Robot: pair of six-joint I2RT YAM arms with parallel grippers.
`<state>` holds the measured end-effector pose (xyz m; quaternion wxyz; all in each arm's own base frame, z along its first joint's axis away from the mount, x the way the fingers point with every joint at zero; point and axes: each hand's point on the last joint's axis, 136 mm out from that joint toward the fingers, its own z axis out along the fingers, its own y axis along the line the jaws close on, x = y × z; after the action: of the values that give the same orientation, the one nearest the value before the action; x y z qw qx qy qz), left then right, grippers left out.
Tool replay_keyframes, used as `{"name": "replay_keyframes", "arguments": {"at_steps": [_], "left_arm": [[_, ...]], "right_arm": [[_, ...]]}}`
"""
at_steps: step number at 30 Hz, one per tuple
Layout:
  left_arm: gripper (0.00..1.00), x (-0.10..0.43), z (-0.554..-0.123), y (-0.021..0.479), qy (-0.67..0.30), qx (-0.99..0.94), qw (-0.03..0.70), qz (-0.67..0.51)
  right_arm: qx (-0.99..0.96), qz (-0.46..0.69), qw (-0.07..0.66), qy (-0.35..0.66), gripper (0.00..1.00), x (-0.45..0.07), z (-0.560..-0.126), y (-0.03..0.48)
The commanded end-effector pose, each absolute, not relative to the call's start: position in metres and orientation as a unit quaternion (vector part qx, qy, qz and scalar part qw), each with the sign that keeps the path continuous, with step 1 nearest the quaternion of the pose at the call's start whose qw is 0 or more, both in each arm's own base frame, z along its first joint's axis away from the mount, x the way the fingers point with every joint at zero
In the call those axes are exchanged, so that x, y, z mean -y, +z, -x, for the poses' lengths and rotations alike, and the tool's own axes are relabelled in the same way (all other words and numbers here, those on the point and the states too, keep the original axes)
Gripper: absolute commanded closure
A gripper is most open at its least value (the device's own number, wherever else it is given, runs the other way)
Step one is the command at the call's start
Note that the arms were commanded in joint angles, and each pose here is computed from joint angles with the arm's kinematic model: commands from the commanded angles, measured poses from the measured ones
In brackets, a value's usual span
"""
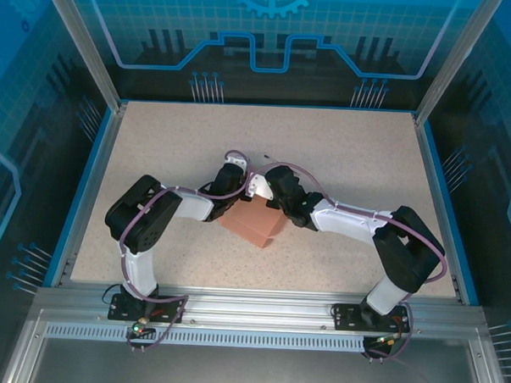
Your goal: Fold the paper box
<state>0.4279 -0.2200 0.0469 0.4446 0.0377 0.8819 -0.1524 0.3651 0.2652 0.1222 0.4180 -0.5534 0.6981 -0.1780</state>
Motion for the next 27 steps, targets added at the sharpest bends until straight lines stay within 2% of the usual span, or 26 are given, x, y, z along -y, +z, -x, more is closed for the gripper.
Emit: {"name": "replay_keyframes", "arguments": {"at_steps": [1,9,19,23,27], "left_arm": [[0.8,0.191,-0.448,0.05,-0.117,-0.878,0.464,0.021],[0.77,0.225,-0.439,0.061,-0.202,-0.858,0.469,-0.056],[0.71,0.228,-0.432,0.069,-0.214,-0.849,0.477,-0.08],[0.66,0.228,-0.429,0.07,-0.217,-0.847,0.478,-0.084],[0.58,0.229,-0.426,0.072,-0.224,-0.845,0.478,-0.089]], "right_arm": [[-0.696,0.601,0.378,-0.111,1.0,-0.28,-0.327,0.097],[-0.706,0.579,0.39,-0.122,1.0,-0.275,-0.338,0.106],[-0.716,0.565,0.387,-0.133,1.0,-0.267,-0.343,0.107],[-0.718,0.563,0.386,-0.137,1.0,-0.264,-0.345,0.108],[-0.72,0.56,0.385,-0.138,1.0,-0.262,-0.347,0.108]]}}
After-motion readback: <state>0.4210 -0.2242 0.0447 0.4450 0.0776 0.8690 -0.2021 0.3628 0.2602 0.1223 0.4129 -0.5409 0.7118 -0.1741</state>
